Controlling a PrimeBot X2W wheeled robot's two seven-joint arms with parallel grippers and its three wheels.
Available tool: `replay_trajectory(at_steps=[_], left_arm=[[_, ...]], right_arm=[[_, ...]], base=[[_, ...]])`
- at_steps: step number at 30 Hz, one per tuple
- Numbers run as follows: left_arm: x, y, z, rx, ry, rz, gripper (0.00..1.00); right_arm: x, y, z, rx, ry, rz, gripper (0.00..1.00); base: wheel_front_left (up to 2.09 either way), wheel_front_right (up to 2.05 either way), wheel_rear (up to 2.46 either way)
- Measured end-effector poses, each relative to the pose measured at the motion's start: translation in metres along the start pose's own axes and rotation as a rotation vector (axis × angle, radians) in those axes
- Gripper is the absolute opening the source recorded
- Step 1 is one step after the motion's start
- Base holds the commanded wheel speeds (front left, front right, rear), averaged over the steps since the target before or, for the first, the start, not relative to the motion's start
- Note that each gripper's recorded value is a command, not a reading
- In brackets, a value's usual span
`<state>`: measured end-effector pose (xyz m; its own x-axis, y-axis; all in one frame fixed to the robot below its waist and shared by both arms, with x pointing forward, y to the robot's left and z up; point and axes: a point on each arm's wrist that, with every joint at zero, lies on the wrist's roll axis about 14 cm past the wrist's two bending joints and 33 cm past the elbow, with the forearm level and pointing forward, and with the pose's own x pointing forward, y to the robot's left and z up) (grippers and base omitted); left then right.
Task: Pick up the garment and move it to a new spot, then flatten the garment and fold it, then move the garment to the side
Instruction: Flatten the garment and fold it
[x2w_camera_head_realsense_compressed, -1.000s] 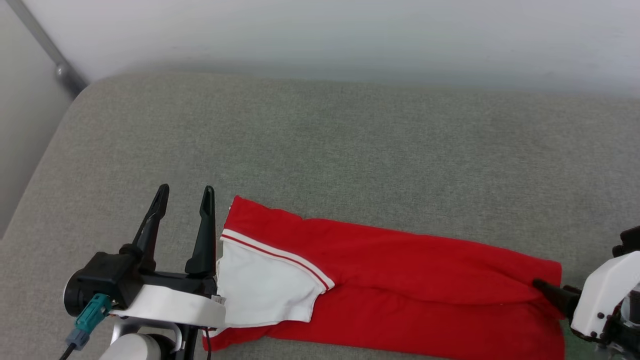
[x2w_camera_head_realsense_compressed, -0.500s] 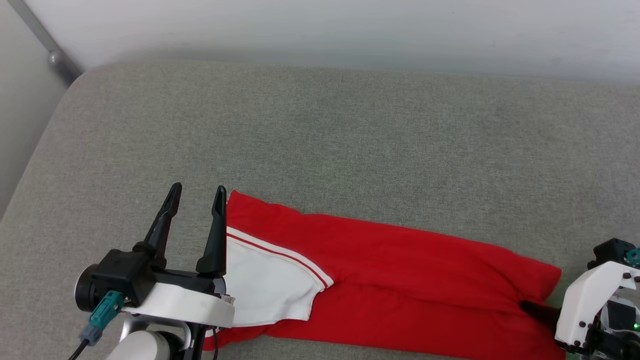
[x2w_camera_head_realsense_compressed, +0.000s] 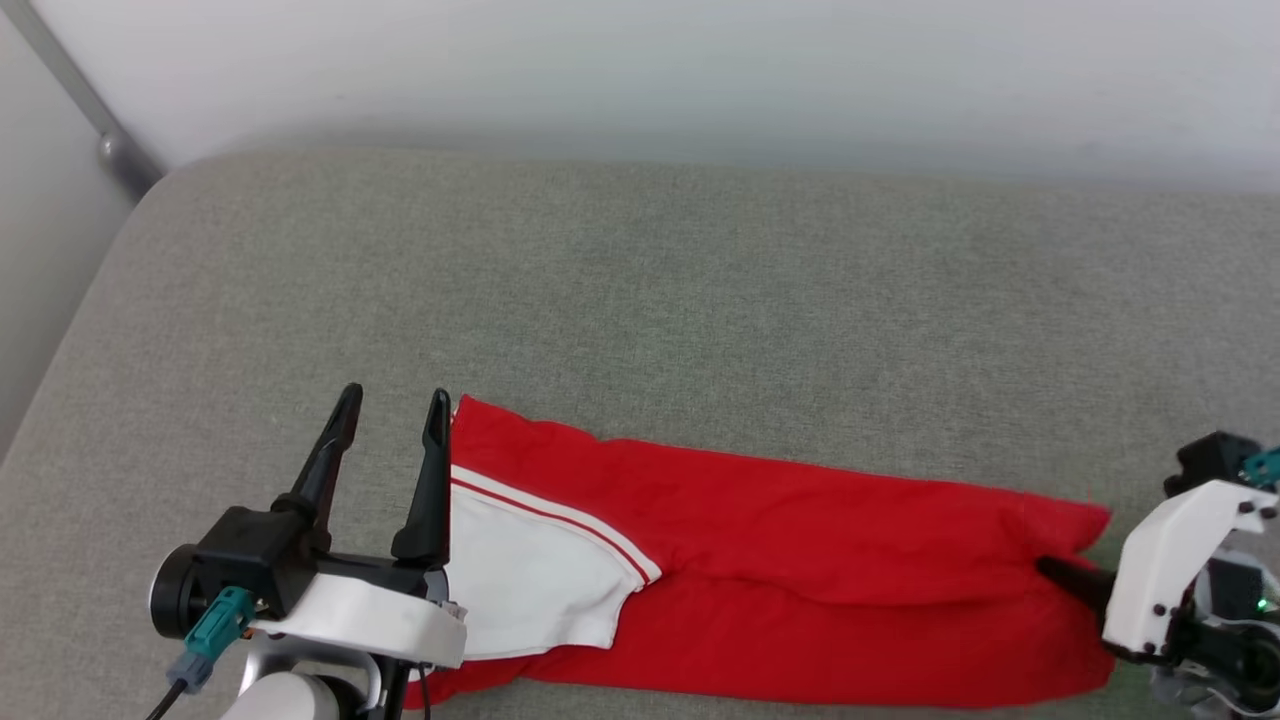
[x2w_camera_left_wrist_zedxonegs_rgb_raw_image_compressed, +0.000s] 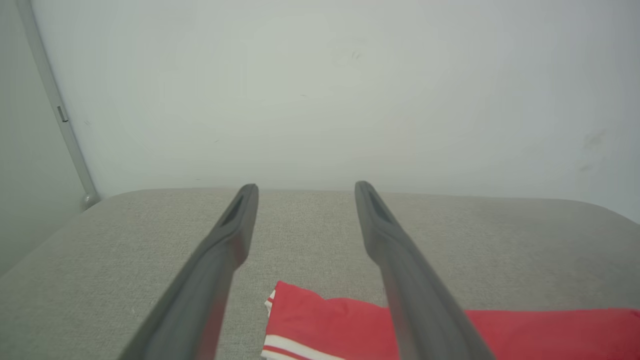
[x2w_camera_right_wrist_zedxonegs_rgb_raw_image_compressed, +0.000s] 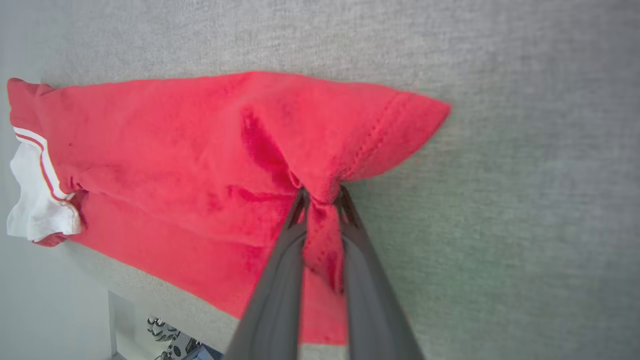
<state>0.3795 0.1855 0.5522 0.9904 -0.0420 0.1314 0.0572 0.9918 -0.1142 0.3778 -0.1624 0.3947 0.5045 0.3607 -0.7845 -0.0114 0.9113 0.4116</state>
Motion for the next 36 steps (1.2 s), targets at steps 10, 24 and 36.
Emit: replay_trajectory(at_steps=[10, 24, 36], left_arm=[[-0.006, -0.007, 0.004, -0.004, -0.003, -0.009, 1.0], [-0.005, -0.01, 0.005, -0.002, -0.005, -0.012, 1.0], [-0.014, -0.008, 0.009, -0.018, -0.005, -0.005, 1.0]], right_arm=[[-0.054, -0.033, 0.039, -0.038, -0.169, -0.1, 0.0], [-0.136, -0.103, 0.05, 0.142, -0.313, -0.276, 0.0], [-0.075, 0.008, 0.008, 0.212, -0.108, 0.152, 0.0]], base=[[0.0, 0.0, 0.0], [0.0, 0.0, 0.0], [0.0, 0.0, 0.0]])
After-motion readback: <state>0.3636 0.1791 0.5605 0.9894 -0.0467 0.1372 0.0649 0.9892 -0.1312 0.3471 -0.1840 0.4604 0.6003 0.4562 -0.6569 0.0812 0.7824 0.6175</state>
